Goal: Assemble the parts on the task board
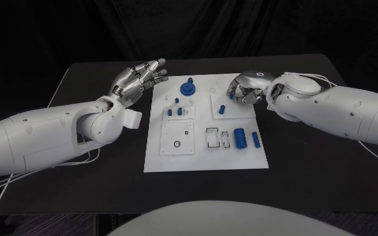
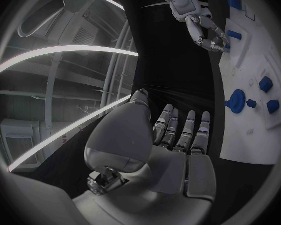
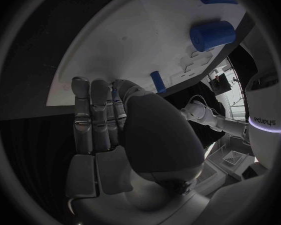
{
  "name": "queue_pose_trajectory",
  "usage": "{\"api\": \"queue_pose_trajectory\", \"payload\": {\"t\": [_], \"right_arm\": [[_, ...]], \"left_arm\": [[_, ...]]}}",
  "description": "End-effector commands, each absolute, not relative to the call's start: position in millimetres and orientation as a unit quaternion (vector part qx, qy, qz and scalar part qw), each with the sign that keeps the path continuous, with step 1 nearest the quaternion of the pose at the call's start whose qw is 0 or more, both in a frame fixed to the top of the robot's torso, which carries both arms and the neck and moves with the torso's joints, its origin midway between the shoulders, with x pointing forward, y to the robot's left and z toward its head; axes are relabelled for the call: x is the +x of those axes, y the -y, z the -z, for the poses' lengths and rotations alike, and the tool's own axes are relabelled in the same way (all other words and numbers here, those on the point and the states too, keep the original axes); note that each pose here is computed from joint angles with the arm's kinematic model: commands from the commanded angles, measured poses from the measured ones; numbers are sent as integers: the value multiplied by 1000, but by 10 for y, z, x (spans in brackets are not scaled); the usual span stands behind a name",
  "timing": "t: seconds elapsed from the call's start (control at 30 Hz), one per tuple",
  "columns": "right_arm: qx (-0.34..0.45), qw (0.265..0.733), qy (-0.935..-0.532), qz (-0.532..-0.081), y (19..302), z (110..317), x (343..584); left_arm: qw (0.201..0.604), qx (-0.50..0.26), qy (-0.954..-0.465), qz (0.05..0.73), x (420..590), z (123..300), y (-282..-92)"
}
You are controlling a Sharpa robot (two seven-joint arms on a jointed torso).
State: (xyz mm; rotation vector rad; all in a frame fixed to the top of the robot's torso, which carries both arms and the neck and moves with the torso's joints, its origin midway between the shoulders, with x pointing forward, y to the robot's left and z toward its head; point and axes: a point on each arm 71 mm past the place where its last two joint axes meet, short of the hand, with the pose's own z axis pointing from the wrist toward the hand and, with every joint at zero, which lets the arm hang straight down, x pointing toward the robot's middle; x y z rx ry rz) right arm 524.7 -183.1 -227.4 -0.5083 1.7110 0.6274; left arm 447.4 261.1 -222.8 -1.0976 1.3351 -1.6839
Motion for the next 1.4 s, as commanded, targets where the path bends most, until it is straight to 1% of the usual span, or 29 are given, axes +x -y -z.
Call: {"api": "queue_pose_trajectory", "payload": {"t": [0.03, 0.37, 0.6, 0.87, 1.0, 1.2, 1.4], "right_arm": [[-222, 582, -735, -269, 1816, 2339, 5228], [-222, 585, -732, -271, 1789, 2353, 5225], [-221, 591, -726, -274, 1784, 2342, 5225], [-219, 605, -712, -281, 1795, 2301, 5199], [-219, 617, -698, -289, 1780, 2221, 5183], [-223, 635, -676, -300, 1731, 2031, 5178], [-227, 644, -660, -313, 1684, 1857, 5117]], "left_arm": [[357, -416, -498, 672, 4469, 2195, -2597], [351, -418, -503, 670, 4472, 2229, -2588], [346, -424, -507, 666, 4437, 2302, -2598], [343, -428, -510, 662, 4426, 2345, -2605], [343, -429, -512, 660, 4428, 2354, -2611], [342, -430, -513, 659, 4430, 2361, -2610], [342, -431, -514, 658, 4429, 2363, -2614]]}}
